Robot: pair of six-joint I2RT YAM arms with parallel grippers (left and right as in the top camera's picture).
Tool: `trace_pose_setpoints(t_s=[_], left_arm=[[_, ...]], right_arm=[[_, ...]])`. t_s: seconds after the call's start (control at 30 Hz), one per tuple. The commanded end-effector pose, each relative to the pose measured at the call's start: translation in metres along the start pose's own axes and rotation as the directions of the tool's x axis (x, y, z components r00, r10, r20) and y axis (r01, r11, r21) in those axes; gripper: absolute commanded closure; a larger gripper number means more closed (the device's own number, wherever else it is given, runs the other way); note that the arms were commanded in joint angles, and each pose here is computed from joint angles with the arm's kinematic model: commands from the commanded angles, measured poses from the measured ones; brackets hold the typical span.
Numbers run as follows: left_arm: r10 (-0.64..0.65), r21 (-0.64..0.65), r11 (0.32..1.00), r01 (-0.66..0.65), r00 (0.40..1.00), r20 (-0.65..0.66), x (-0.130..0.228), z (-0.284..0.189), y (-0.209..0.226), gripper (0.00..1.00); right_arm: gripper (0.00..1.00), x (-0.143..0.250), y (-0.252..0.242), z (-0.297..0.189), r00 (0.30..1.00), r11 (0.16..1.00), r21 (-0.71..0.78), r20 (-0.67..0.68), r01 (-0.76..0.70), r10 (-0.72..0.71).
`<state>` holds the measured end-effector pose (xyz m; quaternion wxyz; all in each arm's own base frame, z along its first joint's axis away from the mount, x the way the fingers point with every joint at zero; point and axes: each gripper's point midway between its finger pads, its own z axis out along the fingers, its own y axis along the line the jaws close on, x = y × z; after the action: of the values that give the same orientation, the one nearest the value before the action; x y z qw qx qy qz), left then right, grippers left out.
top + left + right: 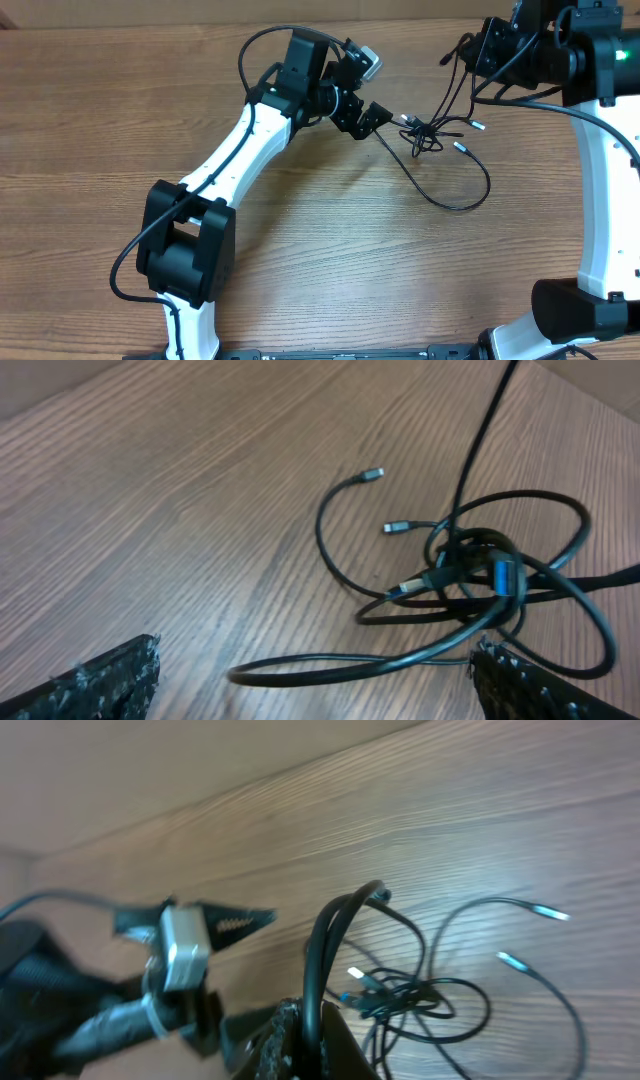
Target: Untangle cables
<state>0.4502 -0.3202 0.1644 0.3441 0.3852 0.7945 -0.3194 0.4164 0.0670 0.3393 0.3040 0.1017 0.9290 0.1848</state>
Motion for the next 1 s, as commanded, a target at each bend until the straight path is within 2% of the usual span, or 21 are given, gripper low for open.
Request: trace_pose_setpoints(t_s=[0.0, 0.13, 0.27, 0.4, 0.67, 0.87, 0.97], left_arm=[[0.116, -0.085, 0.99, -0.113, 0.993, 0.027, -0.032, -0.014, -0.019, 0.0], [0.208, -0.216, 0.954, -0.208, 0.978, -0.025, -0.039, -0.02, -0.027, 0.01], [0.283, -0.278, 0.919, -0.281, 0.959, -0.033, -0.053, -0.029, -0.043, 0.0], [0.356, -0.247, 0.904, -0.35, 0.934, -0.018, -0.063, -0.028, -0.077, 0.0], [0.458, -0.139, 0.875, -0.463, 0.886, -0.068, -0.046, 0.0, -0.134, 0.0], [0.469, -0.126, 0.868, -0.48, 0.877, -0.106, -0.031, 0.02, -0.145, 0.0], [0.434, -0.151, 0.881, -0.449, 0.893, -0.121, -0.026, 0.03, -0.138, 0.01]], right_arm=[[0.96, -0.016, -0.02, -0.002, 0.994, 0.99, 0.115, 0.079, -0.084, 0.075], [0.96, -0.02, -0.034, 0.018, 0.99, 0.98, 0.152, 0.066, -0.13, 0.121], [0.96, -0.026, -0.043, 0.041, 0.989, 0.973, 0.179, 0.065, -0.143, 0.133], [0.96, -0.032, -0.044, 0.051, 0.986, 0.971, 0.175, 0.08, -0.16, 0.148], [0.96, -0.029, -0.041, 0.052, 0.985, 0.973, 0.159, 0.062, -0.168, 0.16], [0.96, -0.026, -0.035, 0.053, 0.981, 0.973, 0.126, 0.045, -0.193, 0.189], [0.96, -0.025, -0.031, 0.053, 0.981, 0.976, 0.103, 0.032, -0.192, 0.19]])
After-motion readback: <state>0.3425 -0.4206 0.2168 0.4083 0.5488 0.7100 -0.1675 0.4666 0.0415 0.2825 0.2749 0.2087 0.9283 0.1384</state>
